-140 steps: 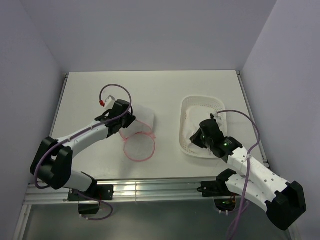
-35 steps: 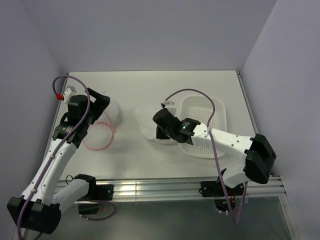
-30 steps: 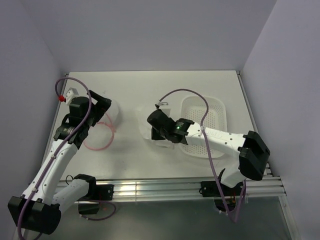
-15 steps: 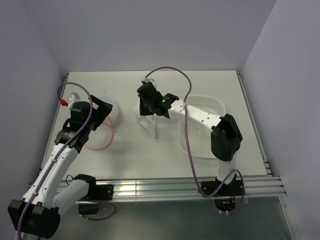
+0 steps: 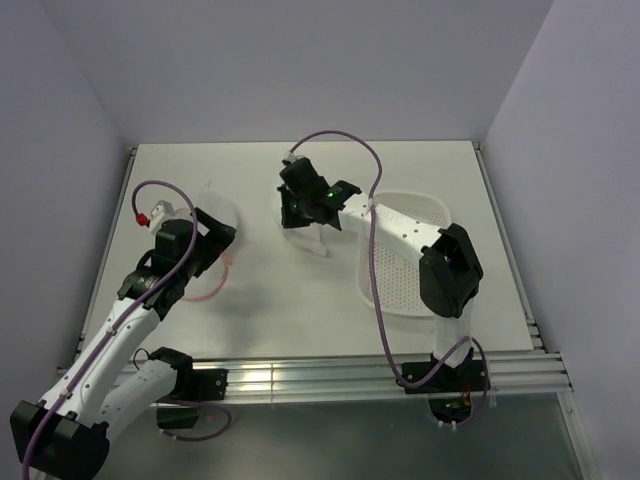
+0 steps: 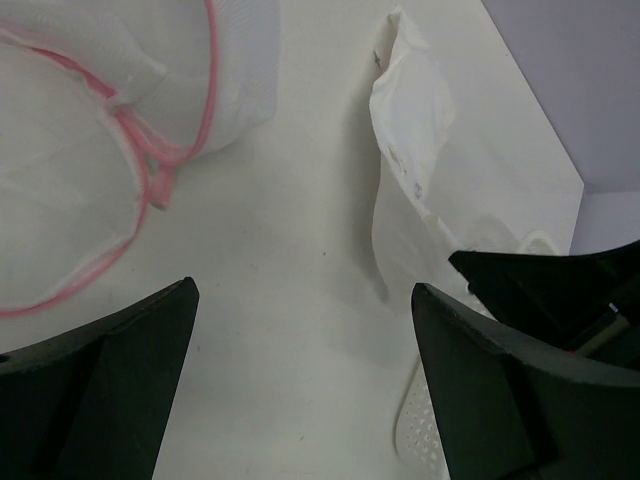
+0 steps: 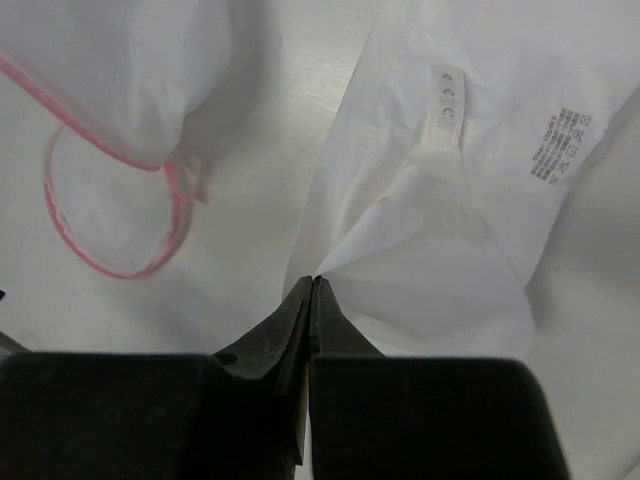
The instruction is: Place the bra in the laundry bag and zip it closed
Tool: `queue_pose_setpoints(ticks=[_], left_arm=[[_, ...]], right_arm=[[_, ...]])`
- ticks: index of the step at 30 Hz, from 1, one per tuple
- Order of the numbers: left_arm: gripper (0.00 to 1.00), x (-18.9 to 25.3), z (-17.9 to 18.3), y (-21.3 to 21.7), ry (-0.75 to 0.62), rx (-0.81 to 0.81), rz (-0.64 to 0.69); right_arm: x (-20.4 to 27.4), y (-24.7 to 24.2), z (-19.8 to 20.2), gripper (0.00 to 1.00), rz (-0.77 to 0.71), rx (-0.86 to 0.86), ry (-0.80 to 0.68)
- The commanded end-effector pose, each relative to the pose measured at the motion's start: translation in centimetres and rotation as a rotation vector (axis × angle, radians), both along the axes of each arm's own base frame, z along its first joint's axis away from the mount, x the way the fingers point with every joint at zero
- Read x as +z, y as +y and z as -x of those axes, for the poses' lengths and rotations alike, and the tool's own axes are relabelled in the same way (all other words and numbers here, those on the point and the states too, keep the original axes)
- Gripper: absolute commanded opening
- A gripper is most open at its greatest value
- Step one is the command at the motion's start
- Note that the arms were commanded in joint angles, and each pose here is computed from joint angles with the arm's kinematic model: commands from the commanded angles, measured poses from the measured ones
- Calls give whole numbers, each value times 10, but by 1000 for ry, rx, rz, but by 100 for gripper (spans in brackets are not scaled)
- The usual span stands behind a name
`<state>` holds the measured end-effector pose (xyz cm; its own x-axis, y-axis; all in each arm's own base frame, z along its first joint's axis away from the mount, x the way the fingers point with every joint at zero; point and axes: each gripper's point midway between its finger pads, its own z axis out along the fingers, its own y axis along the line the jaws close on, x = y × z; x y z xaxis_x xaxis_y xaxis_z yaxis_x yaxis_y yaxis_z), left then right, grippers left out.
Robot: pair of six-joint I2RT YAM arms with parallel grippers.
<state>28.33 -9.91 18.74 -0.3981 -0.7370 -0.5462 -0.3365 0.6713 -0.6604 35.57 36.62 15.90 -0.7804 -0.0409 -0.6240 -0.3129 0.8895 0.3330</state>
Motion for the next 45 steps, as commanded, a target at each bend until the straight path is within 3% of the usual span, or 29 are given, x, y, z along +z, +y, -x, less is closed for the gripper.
queue_pose_setpoints(ticks=[1,3,10,14,17,18,21,24,31,45], left_arm=[[96,15,-1,7,-56,41,1],[96,17,-2,9,-59,50,-3],[87,-2,-11,-3,-21,28,13],[81,-8,-12,-19,-13,-4,14],[80,-14,-14,-33,5,-28,1],[80,-11,-16,-37,-3,-35,5],[77,-18,-18,-51,11,-64,-5],[73,-22,-21,-57,19,-73,-14],[66,-30,-36,-71,44,-98,-64],[70,-50,-78,-75,121,-65,-271]], right_arm=[[3,-4,34,0,46,52,-20],[8,-5,53,0,43,51,-40],[-45,-46,133,0,97,31,40],[-42,-66,149,0,95,-7,22],[-43,-76,153,23,85,-40,20],[-44,-79,153,38,79,-58,20],[-53,-93,154,58,82,-110,16],[-58,-102,143,66,92,-168,16],[-72,-117,112,64,73,-290,74],[-95,-207,111,64,104,-496,113]])
